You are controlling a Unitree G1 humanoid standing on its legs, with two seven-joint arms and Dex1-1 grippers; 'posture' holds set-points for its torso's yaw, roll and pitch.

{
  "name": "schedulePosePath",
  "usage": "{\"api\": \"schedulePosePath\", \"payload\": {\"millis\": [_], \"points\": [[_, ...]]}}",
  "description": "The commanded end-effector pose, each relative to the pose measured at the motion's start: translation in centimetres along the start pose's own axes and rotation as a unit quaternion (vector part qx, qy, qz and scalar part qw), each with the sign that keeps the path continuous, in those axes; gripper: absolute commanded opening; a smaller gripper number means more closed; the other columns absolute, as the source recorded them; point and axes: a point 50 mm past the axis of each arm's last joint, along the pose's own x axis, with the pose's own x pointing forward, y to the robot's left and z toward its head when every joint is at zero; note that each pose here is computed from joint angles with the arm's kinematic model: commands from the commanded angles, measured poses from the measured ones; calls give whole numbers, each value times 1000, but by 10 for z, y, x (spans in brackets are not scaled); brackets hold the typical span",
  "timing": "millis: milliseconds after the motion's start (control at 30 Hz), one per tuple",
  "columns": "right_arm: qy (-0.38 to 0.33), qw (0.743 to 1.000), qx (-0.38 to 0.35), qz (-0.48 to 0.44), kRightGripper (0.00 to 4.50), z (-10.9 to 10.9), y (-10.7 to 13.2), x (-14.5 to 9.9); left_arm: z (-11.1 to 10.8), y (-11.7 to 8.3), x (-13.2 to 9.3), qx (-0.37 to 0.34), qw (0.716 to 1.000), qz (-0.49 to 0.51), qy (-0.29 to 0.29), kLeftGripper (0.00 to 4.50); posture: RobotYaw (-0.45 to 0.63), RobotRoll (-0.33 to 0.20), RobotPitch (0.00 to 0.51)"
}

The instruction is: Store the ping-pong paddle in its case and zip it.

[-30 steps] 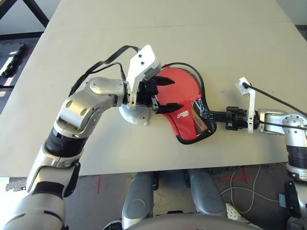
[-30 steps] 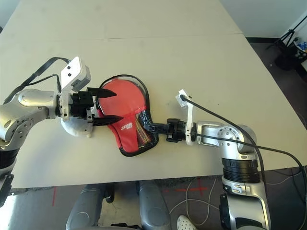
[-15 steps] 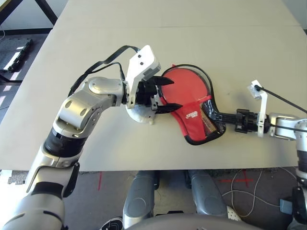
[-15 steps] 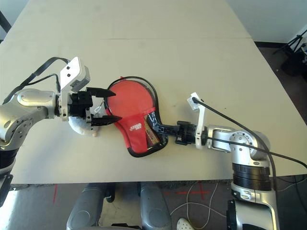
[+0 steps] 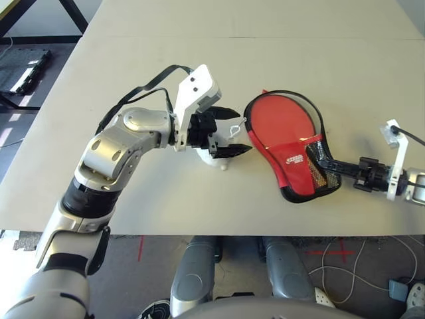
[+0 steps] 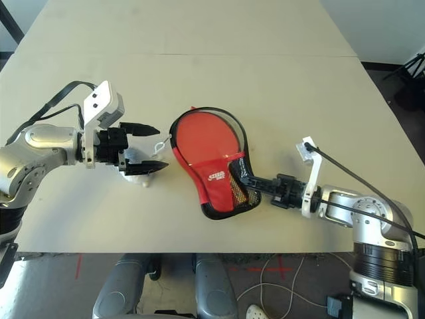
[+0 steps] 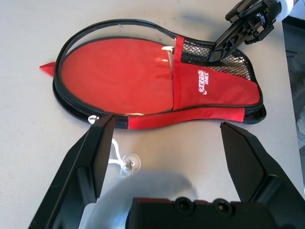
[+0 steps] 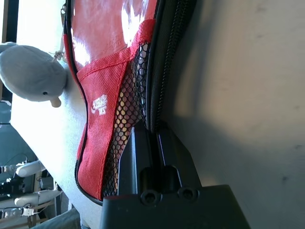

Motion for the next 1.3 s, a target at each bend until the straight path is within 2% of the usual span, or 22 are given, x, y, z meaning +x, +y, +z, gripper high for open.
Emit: {"api": "schedulePosePath", "payload": {"millis": [33,300,700,967,1167,1200,1300], "points": [[3,996,30,-81,16,-9,-23,-23,-4,-3,2,0,1000,-8,7,4500,-52,0,289],[8,996,33,-82,16,-9,-27,-37,-5,-2,1,0,1000,-8,10,4500,-50,0,289],[43,998,33,-9,16,-19,-4,-23,-6,0,-1,2,1000,-10,15,4500,-47,0,288],[70,997,41,-17,2477,-15,-6,-45,-7,0,-1,3,1000,-11,18,4500,-53,0,285],[30,998,-17,-55,4254,20,-19,-80,-6,0,0,5,1000,-14,18,4500,-54,0,283],[31,998,-23,-53,4476,23,-19,-82,-6,0,0,5,1000,-14,19,4500,-54,0,283],[18,996,-66,-60,4476,37,-24,-85,-4,1,-2,7,1000,-13,18,4500,-55,0,282]]}}
